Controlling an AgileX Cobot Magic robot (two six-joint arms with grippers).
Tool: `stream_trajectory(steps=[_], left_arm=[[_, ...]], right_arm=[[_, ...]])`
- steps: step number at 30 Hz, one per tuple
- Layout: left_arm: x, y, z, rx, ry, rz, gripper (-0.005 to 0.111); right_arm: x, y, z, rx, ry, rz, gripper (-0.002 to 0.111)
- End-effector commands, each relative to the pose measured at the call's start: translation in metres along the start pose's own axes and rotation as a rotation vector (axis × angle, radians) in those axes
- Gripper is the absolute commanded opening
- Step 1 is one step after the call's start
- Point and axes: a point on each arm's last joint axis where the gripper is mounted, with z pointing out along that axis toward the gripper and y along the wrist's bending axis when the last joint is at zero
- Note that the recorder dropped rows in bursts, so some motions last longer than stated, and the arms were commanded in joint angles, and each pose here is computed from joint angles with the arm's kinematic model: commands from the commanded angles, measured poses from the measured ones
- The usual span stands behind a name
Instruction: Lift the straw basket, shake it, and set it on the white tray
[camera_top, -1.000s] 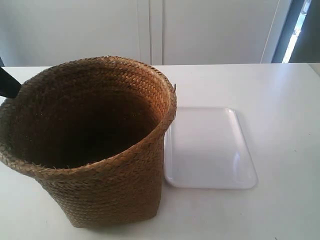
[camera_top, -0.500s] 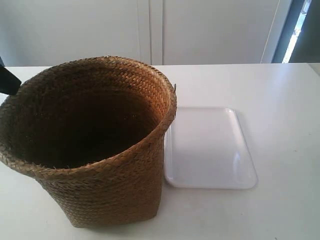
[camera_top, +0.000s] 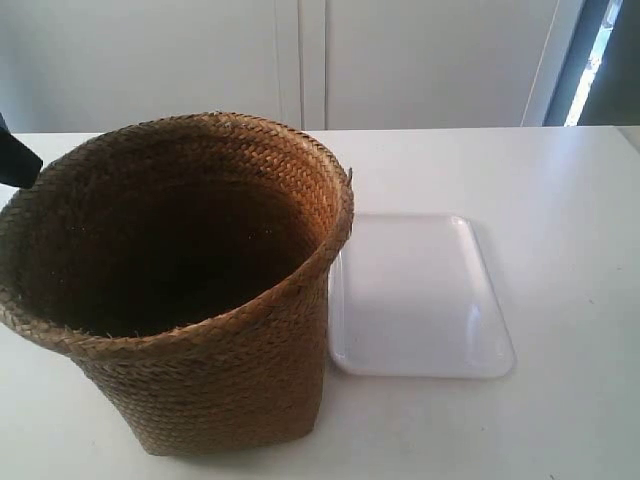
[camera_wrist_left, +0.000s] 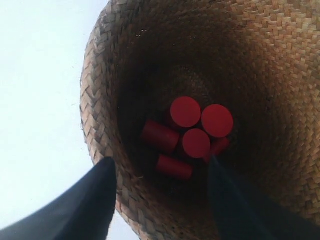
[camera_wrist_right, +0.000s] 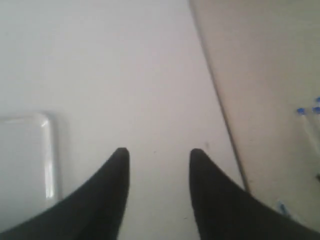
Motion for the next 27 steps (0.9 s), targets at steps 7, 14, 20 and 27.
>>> stream_trajectory(steps=[7, 14, 20, 27], left_arm=[[0.000, -0.002, -0.001, 0.004, -0.018, 0.005, 0.059], [0.003, 0.005, -0.001, -0.077, 0.013, -0.055, 0.059], [0.008, 0.009, -0.002, -0.123, 0.059, -0.129, 0.060], [0.009, 0.009, 0.000, -0.116, 0.063, -0.154, 0.076]], right_arm=[[0.009, 0.052, -0.019, -0.592, 0.091, 0.074, 0.066], [0.029, 0.113, -0.051, -0.790, 0.133, -0.060, 0.080], [0.049, 0.146, -0.060, -0.734, 0.159, -0.194, 0.080], [0.059, 0.162, -0.071, -0.726, 0.162, -0.237, 0.080]])
